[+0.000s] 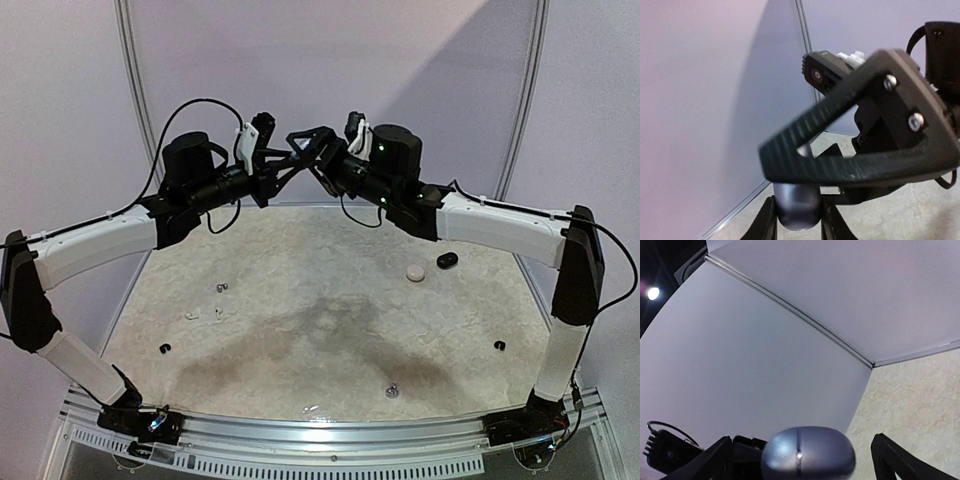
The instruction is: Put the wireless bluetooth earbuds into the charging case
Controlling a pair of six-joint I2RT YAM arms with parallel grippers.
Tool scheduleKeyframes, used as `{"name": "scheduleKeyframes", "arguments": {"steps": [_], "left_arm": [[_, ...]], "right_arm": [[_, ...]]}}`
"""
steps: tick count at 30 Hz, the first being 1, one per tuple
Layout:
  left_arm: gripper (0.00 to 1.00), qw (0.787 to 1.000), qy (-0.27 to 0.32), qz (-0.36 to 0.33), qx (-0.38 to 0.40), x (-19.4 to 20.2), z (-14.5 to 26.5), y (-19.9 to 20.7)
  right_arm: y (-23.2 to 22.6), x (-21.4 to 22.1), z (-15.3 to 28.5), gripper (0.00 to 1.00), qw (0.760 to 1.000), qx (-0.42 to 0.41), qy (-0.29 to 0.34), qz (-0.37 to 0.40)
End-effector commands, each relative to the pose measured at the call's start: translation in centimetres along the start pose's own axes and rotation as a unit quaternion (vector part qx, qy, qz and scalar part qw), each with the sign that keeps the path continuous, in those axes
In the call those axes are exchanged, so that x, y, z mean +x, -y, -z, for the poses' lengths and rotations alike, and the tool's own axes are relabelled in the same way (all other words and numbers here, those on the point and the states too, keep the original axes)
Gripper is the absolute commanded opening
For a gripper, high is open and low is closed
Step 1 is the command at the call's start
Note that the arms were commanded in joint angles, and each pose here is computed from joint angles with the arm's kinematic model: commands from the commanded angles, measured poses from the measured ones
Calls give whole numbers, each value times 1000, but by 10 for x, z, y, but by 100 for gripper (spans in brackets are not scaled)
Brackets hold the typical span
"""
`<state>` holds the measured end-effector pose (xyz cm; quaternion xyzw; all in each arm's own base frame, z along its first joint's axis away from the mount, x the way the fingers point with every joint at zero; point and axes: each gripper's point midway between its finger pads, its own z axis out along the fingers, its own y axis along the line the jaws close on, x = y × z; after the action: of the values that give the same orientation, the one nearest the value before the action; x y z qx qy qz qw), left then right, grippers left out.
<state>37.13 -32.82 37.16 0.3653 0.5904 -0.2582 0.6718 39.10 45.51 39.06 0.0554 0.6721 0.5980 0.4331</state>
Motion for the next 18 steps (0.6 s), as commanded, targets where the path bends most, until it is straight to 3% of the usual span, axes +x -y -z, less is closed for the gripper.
{"name": "scheduleKeyframes", "arguments": {"steps": [1, 4, 10, 15, 18], "left_arm": [[0, 998, -22, -10, 64, -1, 23, 18], [0, 989, -55, -9, 135, 11, 36, 42], [0, 952, -109, 23, 286, 27, 70, 93], [0, 934, -116, 44, 334, 20, 84, 110], [0, 931, -124, 41, 341, 22, 88, 113]], "right_arm": [[-12, -17, 37, 99, 992, -69, -21, 101], [-15, -16, 65, 99, 980, -50, -43, 190], [-29, 23, 109, 99, 898, -109, -156, 396], [-16, 48, 127, 97, 844, -122, -239, 465], [-1, 70, 127, 92, 826, -107, -303, 463]]}}
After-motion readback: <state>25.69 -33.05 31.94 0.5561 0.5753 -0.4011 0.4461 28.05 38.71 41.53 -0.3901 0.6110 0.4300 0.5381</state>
